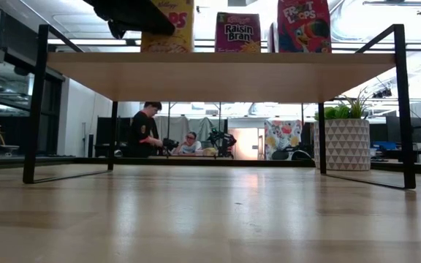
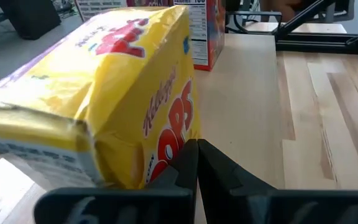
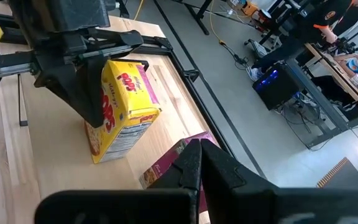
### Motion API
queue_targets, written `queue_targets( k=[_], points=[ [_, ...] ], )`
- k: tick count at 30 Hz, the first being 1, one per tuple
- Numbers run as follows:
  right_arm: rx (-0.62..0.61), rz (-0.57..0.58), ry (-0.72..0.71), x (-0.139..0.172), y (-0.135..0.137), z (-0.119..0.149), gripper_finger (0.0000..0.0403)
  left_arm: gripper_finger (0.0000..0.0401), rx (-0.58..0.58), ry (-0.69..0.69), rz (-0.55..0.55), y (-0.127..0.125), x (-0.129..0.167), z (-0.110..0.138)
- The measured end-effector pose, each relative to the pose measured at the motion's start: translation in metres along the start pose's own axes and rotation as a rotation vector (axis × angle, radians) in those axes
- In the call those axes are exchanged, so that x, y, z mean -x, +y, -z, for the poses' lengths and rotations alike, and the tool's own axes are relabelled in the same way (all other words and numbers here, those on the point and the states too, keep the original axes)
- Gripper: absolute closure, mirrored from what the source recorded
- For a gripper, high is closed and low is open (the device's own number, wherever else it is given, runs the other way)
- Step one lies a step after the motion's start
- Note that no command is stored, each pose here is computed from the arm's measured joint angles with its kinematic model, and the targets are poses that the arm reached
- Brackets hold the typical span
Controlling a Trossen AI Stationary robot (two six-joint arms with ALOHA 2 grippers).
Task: Stack cereal on shelf
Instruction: Put the right yellow cereal box on the shelf
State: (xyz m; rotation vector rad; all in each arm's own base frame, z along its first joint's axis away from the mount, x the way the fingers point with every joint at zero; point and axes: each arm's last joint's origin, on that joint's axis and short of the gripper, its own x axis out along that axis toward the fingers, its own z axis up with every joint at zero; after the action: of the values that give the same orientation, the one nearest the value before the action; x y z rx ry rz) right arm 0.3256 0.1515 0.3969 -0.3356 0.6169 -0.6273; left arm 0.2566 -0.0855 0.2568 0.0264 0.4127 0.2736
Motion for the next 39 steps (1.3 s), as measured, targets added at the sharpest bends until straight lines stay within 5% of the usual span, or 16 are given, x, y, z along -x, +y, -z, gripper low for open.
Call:
queue_targets(
  k=[39],
  points=[
    [-0.016,-0.004,0.004,0.000,0.000,0.000,0.0403,0.0401,-0.002,0.104,-0.085,0.013,-0.023,0.013]
  ],
)
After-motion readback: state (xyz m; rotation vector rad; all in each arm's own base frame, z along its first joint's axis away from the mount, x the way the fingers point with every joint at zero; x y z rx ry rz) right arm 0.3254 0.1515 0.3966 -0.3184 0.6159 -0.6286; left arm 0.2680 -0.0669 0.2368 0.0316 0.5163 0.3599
